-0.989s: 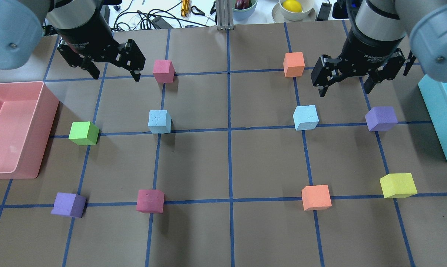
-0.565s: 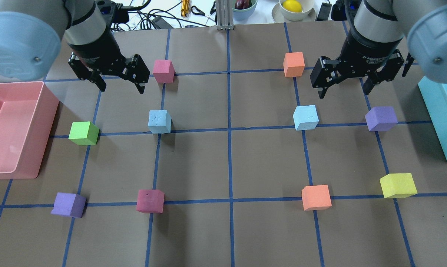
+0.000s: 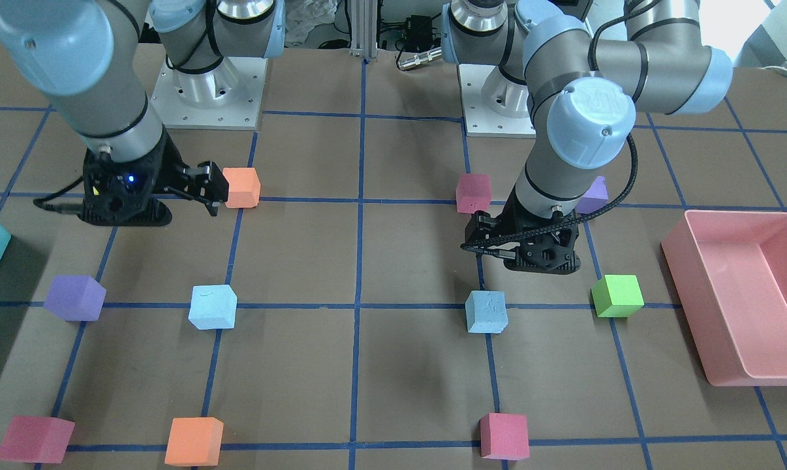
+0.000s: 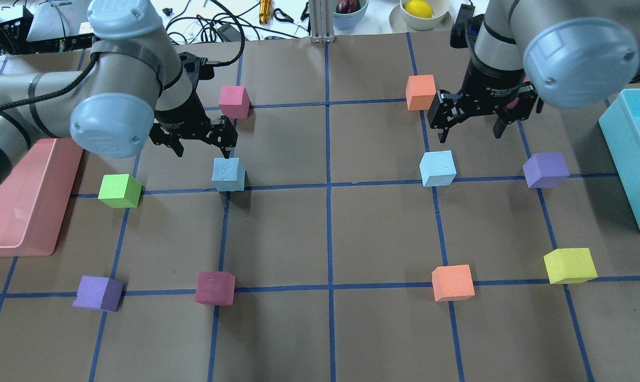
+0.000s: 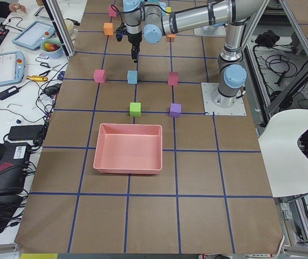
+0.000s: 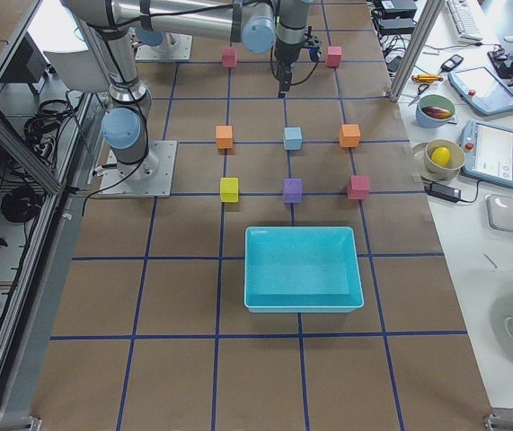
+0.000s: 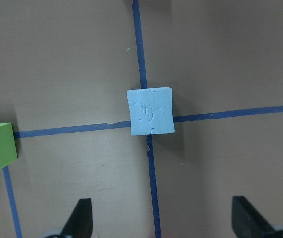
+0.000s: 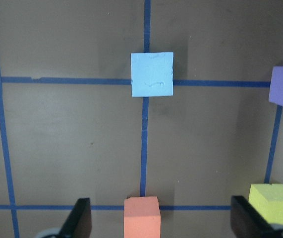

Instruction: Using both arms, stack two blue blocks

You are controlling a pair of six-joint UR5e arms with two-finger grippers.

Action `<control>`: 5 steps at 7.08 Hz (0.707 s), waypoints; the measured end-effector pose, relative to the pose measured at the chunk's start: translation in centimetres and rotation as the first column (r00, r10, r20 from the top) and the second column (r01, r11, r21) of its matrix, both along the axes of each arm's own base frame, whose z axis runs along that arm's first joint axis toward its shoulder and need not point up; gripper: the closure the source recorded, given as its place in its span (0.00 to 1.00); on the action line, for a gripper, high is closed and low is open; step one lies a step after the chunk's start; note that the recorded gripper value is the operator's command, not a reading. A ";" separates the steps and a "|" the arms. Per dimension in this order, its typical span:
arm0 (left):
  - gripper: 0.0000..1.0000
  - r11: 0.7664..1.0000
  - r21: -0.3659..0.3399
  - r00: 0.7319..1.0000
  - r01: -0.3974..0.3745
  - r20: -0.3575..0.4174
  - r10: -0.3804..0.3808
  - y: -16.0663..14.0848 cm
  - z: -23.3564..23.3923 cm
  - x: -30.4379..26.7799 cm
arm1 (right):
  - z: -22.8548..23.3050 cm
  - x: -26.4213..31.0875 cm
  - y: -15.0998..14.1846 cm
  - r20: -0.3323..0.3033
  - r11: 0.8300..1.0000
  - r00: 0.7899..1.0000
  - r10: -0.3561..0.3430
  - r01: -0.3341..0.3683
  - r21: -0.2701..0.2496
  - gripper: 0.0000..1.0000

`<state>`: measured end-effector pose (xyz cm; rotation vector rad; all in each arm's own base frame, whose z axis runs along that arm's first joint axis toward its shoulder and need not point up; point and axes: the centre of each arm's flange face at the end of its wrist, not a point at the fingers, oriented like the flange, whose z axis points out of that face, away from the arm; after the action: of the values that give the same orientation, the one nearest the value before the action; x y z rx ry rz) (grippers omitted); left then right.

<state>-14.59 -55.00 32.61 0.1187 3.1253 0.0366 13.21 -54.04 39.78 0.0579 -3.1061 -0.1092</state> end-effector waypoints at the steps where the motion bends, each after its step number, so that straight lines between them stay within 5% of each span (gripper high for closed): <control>1: 0.00 1.000 -0.010 1.000 -0.004 -0.001 0.004 -0.7 -3.4 0.0 | -3.3 -0.1 -2.1 -0.001 1.000 1.000 0.003 -0.003 -0.014 0.00; 5: 0.00 1.000 0.006 1.000 -0.011 0.009 0.011 -2.1 -12.0 0.0 | -12.4 -0.3 -5.8 -0.003 1.000 1.000 0.000 0.000 0.027 0.00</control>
<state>-14.62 -57.05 20.65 0.1009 3.1176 0.0462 12.87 -59.80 27.36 0.0582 -3.1019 -0.1516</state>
